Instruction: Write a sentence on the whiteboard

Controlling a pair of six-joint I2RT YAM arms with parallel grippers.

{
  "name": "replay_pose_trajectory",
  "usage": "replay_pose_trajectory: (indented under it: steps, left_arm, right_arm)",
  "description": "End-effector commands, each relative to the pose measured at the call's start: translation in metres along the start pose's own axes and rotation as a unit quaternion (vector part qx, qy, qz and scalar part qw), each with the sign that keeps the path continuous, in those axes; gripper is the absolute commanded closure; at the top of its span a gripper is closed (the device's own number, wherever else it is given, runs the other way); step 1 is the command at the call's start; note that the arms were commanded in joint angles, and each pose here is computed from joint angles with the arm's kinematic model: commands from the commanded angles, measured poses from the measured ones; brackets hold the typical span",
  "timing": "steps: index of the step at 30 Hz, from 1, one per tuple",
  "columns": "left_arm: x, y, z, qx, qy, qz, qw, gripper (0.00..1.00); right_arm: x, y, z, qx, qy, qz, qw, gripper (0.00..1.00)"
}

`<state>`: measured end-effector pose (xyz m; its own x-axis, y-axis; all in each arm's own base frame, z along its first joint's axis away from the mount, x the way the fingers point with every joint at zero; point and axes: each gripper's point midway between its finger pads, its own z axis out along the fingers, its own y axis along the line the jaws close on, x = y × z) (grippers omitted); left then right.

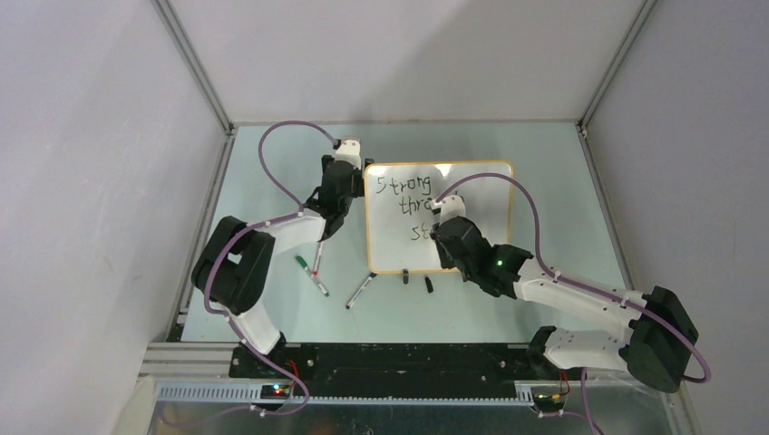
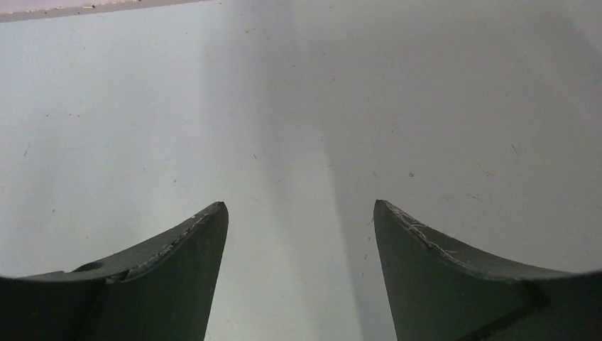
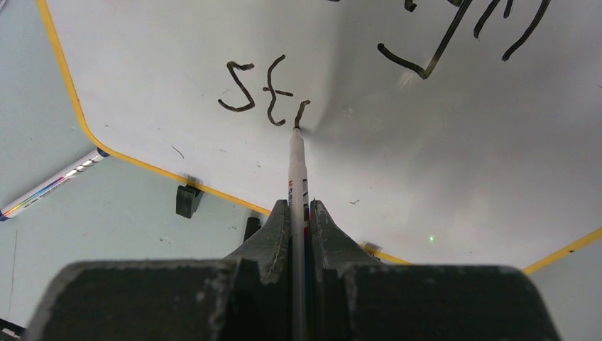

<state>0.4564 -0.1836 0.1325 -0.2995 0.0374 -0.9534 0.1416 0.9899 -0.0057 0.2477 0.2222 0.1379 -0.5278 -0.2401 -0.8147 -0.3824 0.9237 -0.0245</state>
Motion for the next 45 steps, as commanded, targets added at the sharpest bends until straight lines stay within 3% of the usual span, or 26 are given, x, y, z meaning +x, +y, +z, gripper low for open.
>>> replay_pose_trajectory:
  steps: [1,36,45]
  left_arm:
    - [-0.017,-0.004,-0.002,0.009,-0.027,-0.010,1.000,0.19]
    - [-0.017,-0.004,-0.002,0.009,-0.027,-0.009,1.000,0.19]
    - [-0.018,-0.005,-0.002,0.010,-0.028,-0.010,1.000,0.19]
  right_arm:
    - [-0.019,-0.005,0.001,0.007,-0.028,0.008,1.000,1.00]
    - [-0.030,-0.026,-0.005,0.027,-0.044,0.034,0.998,1.00]
    - [-0.038,-0.025,-0.028,0.002,-0.085,0.049,0.995,1.00]
